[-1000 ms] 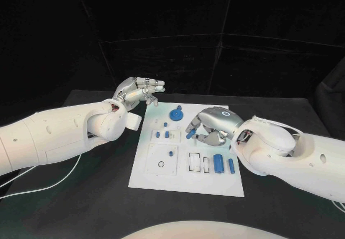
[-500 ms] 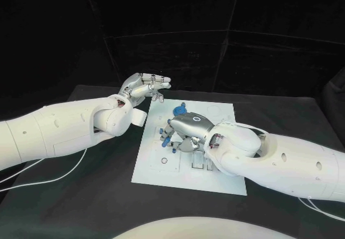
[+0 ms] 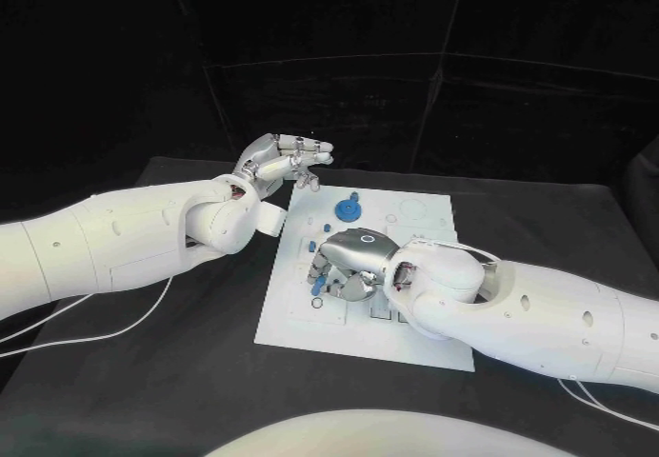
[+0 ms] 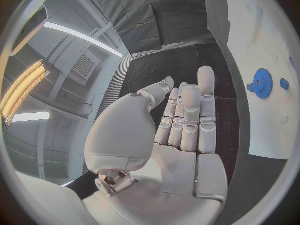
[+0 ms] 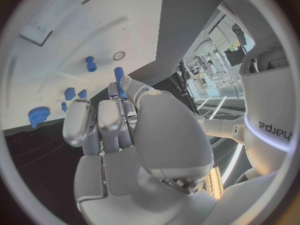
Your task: Assemble the parts on the task board
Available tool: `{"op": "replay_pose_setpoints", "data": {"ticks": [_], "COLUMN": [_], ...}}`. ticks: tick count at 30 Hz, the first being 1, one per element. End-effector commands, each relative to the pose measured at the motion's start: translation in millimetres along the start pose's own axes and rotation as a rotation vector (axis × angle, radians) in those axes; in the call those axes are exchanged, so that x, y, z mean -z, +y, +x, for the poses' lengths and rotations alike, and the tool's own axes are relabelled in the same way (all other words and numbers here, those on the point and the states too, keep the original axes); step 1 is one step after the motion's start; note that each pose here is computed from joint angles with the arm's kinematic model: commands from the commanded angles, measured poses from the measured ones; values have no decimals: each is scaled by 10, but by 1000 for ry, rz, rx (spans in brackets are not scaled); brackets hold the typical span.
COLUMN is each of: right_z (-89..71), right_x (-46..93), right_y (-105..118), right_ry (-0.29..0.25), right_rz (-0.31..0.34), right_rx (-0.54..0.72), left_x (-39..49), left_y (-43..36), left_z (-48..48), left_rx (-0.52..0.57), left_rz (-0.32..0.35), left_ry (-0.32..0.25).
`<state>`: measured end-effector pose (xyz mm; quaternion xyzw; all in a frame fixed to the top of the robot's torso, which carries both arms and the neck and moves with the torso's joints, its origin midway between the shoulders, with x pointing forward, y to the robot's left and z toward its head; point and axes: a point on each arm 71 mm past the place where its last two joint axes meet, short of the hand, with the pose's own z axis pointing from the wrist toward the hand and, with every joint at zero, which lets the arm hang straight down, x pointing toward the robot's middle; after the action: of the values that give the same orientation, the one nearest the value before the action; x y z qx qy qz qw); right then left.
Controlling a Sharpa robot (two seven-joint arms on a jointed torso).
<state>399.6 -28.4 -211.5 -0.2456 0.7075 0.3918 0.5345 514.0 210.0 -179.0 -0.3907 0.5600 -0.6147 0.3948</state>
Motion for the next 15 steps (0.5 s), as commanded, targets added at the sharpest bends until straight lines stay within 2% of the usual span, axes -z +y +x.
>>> {"op": "replay_pose_setpoints", "data": {"ticks": [1, 15], "right_z": [26, 86], "right_x": [-6, -24], "right_y": [17, 23], "right_ry": [37, 62], "right_rz": [-14, -14], "right_rx": [16, 19], "left_x": [-9, -22], "left_y": [-16, -13], "left_z": [9, 13], "left_rx": [7, 7], "left_rz": [7, 7], "left_ry": [9, 10]}}
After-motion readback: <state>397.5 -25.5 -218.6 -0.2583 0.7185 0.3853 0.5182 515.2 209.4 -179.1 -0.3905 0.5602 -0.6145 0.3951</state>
